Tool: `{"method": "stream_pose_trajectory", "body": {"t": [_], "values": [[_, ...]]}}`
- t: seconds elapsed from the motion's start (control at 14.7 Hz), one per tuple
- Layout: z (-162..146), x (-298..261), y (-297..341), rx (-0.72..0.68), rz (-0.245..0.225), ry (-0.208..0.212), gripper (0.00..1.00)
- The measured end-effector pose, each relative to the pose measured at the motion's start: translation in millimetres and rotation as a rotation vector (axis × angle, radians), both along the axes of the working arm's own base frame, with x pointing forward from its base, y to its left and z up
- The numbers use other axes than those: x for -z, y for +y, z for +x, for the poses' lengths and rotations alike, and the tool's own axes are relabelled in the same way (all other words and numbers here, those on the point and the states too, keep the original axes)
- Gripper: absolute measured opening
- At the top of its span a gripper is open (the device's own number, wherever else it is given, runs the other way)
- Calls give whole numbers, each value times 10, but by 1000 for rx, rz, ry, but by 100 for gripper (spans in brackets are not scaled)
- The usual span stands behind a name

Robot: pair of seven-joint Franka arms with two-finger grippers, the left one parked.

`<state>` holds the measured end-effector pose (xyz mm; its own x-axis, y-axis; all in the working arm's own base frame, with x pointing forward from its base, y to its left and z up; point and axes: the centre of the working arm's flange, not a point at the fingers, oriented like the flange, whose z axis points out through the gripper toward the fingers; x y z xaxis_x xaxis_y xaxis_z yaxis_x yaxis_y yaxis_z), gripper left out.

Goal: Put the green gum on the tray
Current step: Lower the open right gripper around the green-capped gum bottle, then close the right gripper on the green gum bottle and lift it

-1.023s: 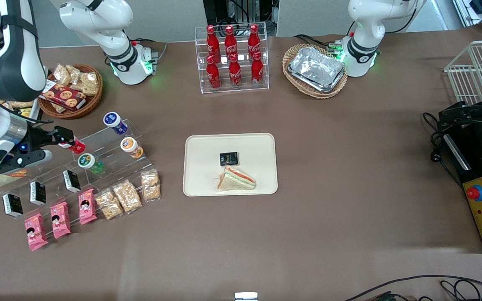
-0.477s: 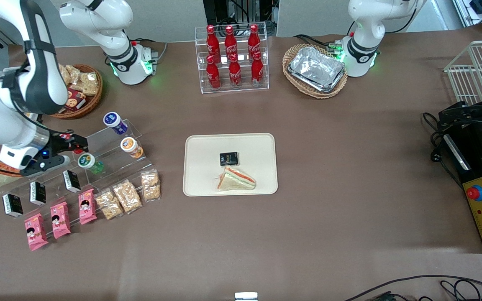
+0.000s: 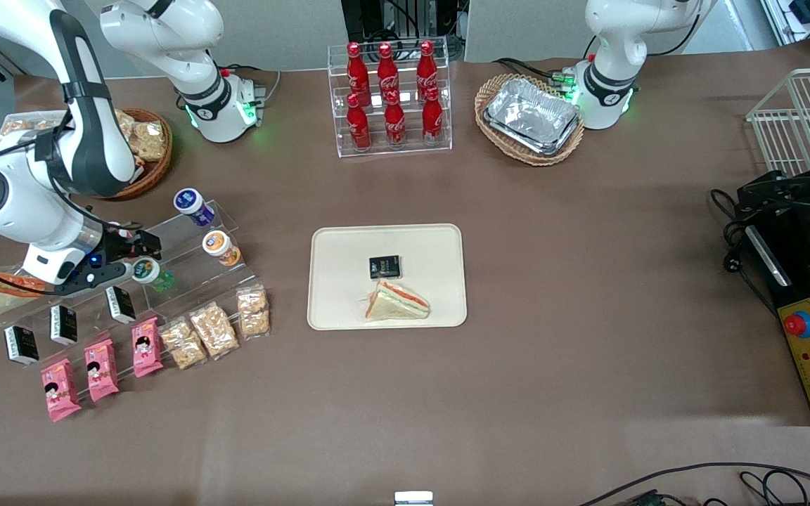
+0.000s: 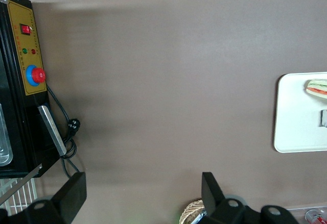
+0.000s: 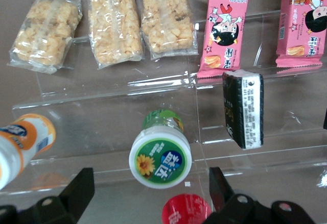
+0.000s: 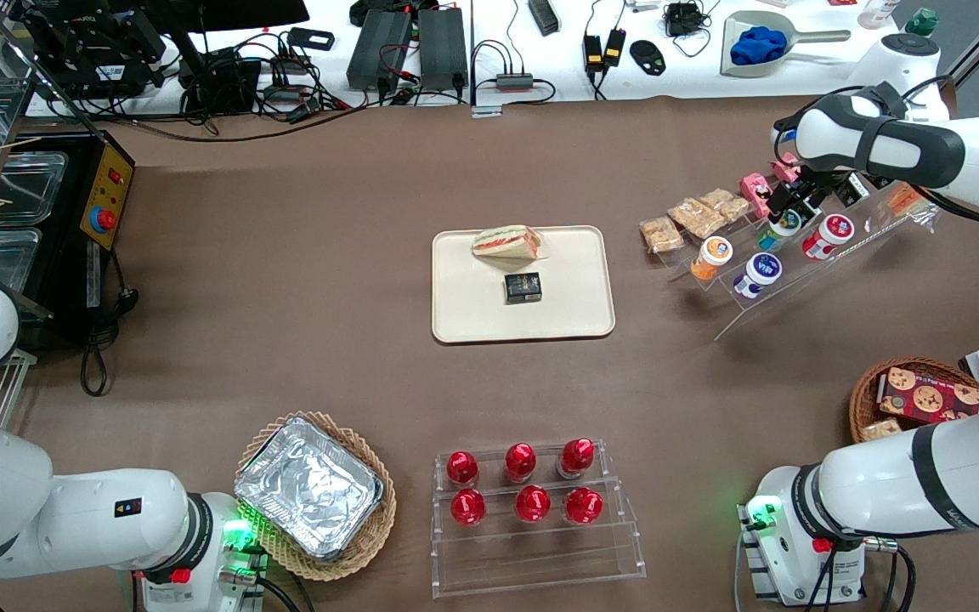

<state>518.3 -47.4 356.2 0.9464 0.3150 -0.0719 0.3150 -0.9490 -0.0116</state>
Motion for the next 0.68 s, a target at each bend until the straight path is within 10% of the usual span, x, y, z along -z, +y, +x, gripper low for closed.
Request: {"method": "stream_pose_trajectory", "body": {"t": [0.68], "values": [[29,265,0,-4,-5,-16,93]]}}
